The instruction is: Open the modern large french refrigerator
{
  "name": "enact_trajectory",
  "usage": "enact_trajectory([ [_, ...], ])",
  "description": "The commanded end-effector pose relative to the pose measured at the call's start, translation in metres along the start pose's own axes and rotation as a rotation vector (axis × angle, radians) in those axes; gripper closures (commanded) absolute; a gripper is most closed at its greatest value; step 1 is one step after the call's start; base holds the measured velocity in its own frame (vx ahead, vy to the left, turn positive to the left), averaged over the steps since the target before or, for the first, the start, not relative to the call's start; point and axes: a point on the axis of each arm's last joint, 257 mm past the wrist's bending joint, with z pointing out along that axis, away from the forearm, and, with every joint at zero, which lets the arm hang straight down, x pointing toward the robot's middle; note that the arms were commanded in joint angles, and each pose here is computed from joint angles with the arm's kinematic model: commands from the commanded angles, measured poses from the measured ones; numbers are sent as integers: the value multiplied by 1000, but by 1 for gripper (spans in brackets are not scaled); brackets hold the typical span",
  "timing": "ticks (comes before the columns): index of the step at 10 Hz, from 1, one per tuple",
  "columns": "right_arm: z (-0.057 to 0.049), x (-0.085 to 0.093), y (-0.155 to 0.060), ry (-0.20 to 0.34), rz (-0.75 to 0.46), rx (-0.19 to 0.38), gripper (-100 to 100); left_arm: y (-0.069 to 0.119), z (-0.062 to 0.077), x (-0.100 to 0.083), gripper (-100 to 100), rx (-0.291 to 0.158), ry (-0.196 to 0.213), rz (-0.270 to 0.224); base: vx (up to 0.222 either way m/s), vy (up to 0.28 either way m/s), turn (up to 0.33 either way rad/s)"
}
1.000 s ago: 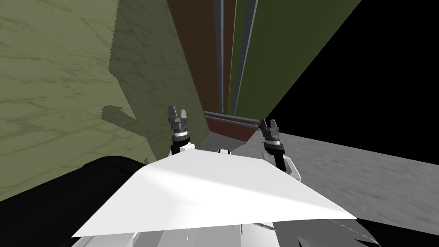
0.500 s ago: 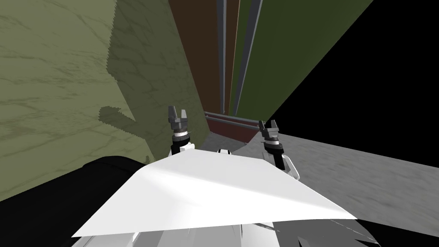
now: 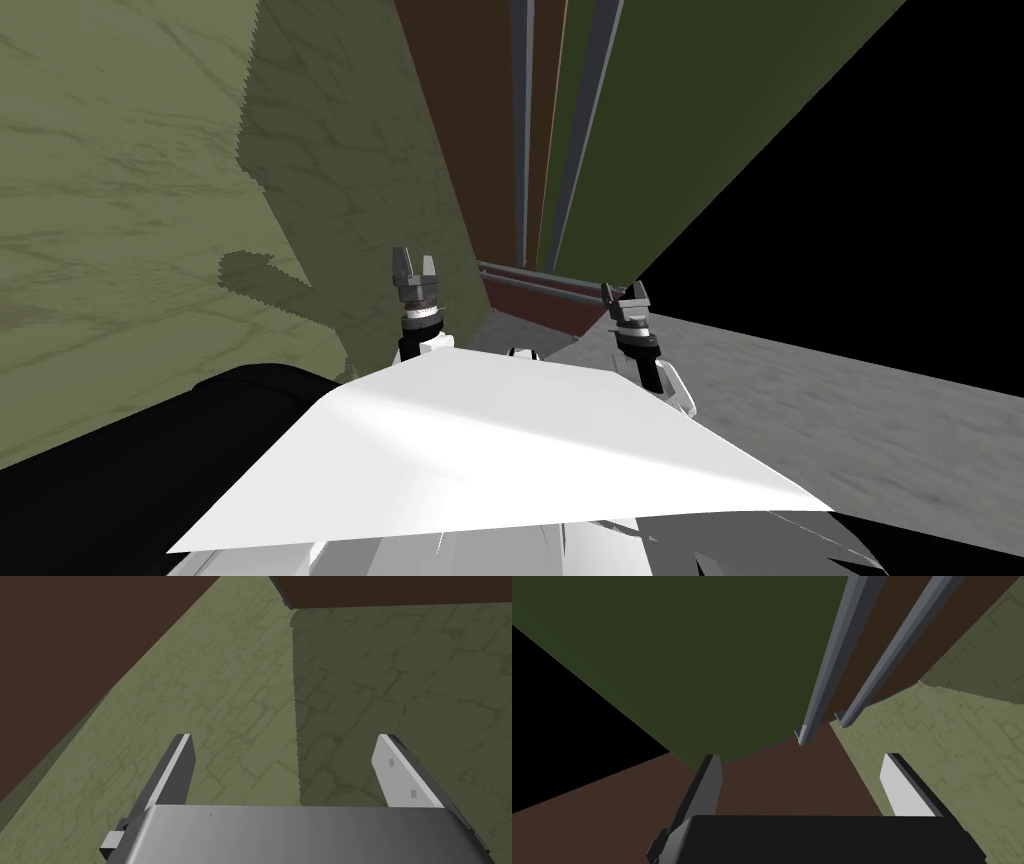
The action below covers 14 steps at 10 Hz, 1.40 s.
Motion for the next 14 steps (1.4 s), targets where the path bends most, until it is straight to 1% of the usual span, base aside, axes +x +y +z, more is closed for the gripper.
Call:
enact_trajectory([
  [1, -2, 10, -5, 12, -96, -3, -100, 0, 0, 0, 0, 0, 0, 0, 59, 20, 27],
  [2, -2, 10, -5, 12, -105, -3, -100, 0, 0, 0, 0, 0, 0, 0, 27, 5, -1],
  [3, -3, 19, -10, 23, -158, -4, -100, 0, 0, 0, 0, 0, 0, 0, 51, 16, 47],
  [4, -3, 19, -10, 23, -184, -5, -100, 0, 0, 0, 0, 0, 0, 0, 53, 17, 27],
  [5, -5, 27, -14, 33, -224, -7, -100, 0, 0, 0, 0, 0, 0, 0, 69, 13, 53],
  [7, -5, 28, -14, 35, -262, -7, -100, 0, 0, 0, 0, 0, 0, 0, 51, 8, 8],
  [8, -8, 37, -18, 47, -312, -8, -100, 0, 0, 0, 0, 0, 0, 0, 43, 14, 41],
  [9, -8, 37, -18, 47, -337, -9, -100, 0, 0, 0, 0, 0, 0, 0, 50, 12, 33],
  [10, -10, 47, -22, 60, -374, -10, -100, 0, 0, 0, 0, 0, 0, 0, 71, 15, 45],
  [12, -10, 47, -22, 59, -410, -11, -100, 0, 0, 0, 0, 0, 0, 0, 48, 15, 13],
  [13, -13, 56, -25, 72, -457, -12, -100, 0, 0, 0, 0, 0, 0, 0, 54, 16, 38],
  [14, -13, 56, -25, 72, -480, -13, -100, 0, 0, 0, 0, 0, 0, 0, 52, 16, 29],
])
